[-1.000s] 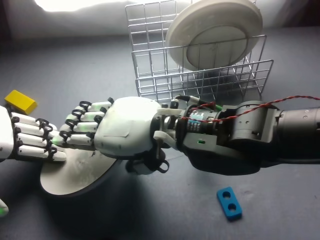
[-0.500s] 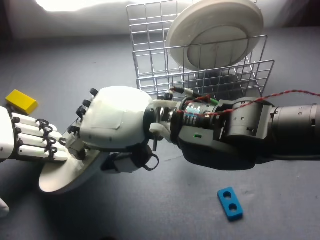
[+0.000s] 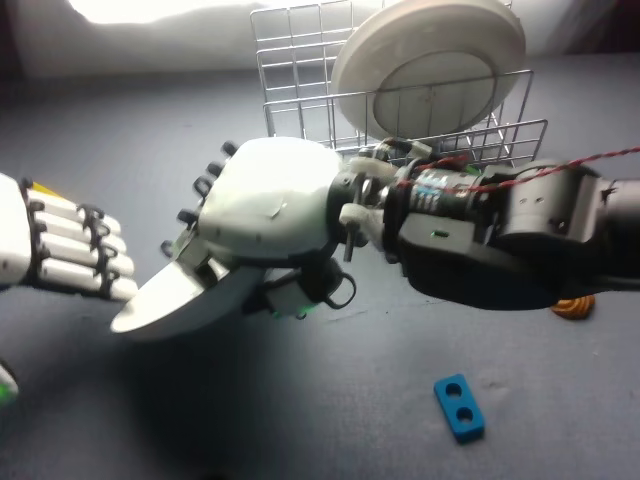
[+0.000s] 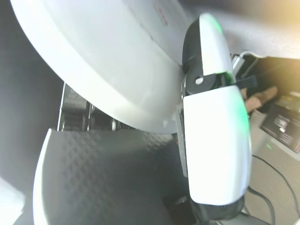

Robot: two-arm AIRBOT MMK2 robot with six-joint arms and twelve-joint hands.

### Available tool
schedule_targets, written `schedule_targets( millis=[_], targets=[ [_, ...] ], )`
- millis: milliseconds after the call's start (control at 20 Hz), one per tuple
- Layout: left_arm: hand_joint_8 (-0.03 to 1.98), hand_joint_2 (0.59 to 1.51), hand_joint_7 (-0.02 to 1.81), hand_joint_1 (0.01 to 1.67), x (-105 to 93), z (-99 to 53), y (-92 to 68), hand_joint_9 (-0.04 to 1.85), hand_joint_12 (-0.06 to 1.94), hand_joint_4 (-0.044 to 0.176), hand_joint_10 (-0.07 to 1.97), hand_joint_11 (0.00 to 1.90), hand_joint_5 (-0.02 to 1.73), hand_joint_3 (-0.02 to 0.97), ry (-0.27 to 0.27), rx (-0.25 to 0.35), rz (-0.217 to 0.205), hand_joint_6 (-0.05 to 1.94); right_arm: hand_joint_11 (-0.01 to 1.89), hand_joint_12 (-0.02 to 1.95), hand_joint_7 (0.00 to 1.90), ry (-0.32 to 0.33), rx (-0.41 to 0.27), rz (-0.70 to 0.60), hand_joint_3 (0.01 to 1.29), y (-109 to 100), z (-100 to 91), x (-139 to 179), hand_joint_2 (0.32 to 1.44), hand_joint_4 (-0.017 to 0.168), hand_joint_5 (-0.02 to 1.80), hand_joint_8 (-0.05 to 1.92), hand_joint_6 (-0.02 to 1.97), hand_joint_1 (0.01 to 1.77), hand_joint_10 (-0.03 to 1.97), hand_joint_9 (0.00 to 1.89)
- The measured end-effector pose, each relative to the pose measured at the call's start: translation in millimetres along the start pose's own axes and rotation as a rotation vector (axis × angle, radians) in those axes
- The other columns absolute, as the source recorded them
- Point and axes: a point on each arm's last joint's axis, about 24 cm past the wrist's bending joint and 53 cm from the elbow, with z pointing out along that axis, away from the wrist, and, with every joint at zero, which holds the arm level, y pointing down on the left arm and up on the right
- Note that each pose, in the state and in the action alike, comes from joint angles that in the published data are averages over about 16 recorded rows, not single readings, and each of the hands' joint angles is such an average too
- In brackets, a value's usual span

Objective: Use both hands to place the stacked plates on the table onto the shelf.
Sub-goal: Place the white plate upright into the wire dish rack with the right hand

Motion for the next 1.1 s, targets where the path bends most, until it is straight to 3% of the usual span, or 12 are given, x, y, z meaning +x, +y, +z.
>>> schedule_targets(
  millis=[450, 800, 1100],
  targets=[
    [0.00, 1.075, 0.02, 0.02, -43.2, -26.4, -1.3, 0.02, 0.00, -0.002, 0.01, 0.02, 0.01, 0.016, -0.106, 0.002, 0.003, 0.01, 0.82, 1.35, 1.03, -0.044, 0.004, 0.025, 0.02, 21.5, -31.5, -63.5, 1.02, -0.004, 0.95, 0.91, 0.77, 1.18, 0.89, 1.04],
    [0.00, 1.078, 0.01, 0.02, -50.7, -41.0, 9.1, 0.02, 0.00, -0.002, 0.01, 0.02, 0.02, 0.016, -0.126, -0.022, -0.006, 0.01, 0.83, 1.39, 1.07, -0.118, -0.005, 0.085, 0.02, 33.1, -62.9, -119.7, 1.02, -0.003, 1.03, 0.93, 0.70, 1.21, 0.97, 1.05],
    [0.00, 1.075, 0.01, 0.02, -51.6, -46.4, 14.9, 0.02, 0.00, -0.002, 0.01, 0.02, 0.02, 0.016, -0.126, -0.037, -0.008, 0.01, 0.83, 1.39, 1.09, -0.169, -0.014, 0.218, 0.02, 30.6, -85.8, -152.5, 1.01, -0.005, 1.05, 0.92, 0.66, 1.21, 0.98, 1.06]
  ],
)
